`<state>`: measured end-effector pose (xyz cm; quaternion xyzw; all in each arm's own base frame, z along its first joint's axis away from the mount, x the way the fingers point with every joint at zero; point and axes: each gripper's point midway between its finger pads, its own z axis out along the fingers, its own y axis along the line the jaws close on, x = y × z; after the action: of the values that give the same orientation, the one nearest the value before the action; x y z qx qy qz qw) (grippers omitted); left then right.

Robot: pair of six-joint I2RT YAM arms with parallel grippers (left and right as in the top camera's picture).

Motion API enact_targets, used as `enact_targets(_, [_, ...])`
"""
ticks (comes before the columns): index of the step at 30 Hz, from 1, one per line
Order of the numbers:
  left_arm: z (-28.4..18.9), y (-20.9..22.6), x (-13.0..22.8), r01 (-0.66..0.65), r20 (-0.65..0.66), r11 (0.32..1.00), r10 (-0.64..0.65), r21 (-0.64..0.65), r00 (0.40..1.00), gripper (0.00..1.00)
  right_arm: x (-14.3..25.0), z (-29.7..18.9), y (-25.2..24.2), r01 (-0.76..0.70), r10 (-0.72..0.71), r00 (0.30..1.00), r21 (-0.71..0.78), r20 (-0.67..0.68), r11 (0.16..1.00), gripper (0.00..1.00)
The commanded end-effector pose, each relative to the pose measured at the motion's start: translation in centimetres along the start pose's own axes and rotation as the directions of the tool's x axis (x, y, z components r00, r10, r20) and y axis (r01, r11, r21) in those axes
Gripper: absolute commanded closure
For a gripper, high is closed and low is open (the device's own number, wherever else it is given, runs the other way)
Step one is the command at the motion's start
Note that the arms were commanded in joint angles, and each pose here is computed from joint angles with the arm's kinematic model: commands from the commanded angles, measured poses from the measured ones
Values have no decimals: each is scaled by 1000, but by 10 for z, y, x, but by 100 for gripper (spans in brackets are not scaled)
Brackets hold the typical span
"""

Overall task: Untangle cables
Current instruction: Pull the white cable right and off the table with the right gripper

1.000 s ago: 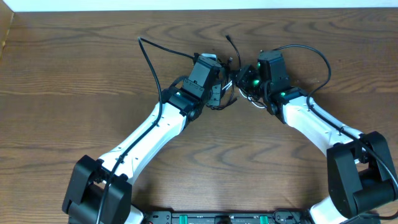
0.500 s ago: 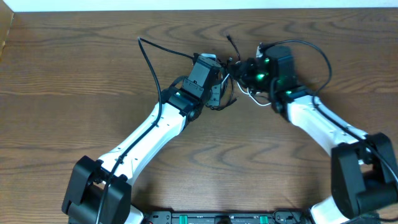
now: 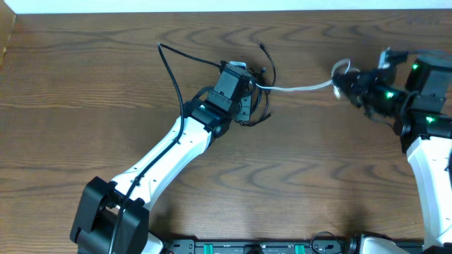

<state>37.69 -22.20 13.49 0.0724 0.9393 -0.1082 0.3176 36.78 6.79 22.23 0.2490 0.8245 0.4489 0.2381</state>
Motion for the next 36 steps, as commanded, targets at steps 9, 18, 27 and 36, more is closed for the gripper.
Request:
enact_targets(9, [-11,-1,-10,-4,36,1000,3,4,999,92,-31,-76,-68,4,-88,967,330,240,944,99])
enact_targets(18, [-11,-1,-10,-4,36,1000,3,4,999,92,-72,-211,-97,-216,-217,735,525,642,823,99])
enact_targets(27, [-11,-1,-11,-3,39,1000,3,6,999,92,-111,-342,-107,-468,-499,359,615,788,634,99])
enact_targets(36, [-11,-1,-11,-2,39,1000,2,6,999,93,-205,-353,-131,-332,-823,365,886,436,322,99])
